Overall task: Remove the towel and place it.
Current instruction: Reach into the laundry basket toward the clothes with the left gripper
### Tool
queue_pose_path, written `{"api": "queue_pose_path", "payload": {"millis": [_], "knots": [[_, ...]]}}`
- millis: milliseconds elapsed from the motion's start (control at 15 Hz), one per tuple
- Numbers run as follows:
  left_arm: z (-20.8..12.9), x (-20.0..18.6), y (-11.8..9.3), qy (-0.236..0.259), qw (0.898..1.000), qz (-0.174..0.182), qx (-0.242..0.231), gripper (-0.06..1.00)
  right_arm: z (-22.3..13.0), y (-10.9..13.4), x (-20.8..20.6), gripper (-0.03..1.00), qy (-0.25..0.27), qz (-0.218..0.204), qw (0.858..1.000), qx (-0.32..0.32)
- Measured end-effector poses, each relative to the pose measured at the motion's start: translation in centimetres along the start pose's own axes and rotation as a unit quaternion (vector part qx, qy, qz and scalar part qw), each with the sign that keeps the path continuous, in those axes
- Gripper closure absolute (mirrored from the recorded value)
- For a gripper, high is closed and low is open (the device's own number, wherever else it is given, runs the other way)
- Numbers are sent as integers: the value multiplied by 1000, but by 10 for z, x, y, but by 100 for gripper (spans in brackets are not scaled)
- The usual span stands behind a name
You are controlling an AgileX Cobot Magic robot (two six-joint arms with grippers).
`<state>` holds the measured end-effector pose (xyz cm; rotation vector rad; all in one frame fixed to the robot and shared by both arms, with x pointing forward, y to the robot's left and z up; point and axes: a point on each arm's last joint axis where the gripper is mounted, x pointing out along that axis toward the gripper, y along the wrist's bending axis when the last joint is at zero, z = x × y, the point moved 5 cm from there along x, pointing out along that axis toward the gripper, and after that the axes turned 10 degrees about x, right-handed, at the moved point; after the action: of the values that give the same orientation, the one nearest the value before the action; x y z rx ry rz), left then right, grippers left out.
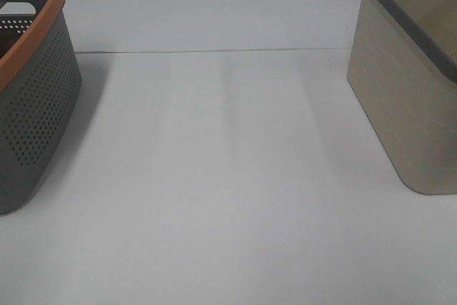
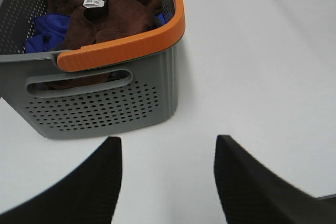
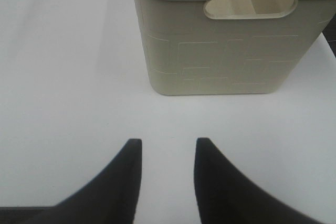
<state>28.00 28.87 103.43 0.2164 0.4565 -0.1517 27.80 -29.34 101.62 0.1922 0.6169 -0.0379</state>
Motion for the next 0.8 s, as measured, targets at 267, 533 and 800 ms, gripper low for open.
{"api": "queue_pose_path", "payload": {"millis": [267,533,800], "knots": [[0,0,0,0,1000,0,0,42,0,0,0,63,0,0,1000,0],[0,0,0,0,1000,0,0,42,0,0,0,63,0,0,1000,0],[0,0,0,0,1000,0,0,42,0,0,0,63,0,0,1000,0]]}}
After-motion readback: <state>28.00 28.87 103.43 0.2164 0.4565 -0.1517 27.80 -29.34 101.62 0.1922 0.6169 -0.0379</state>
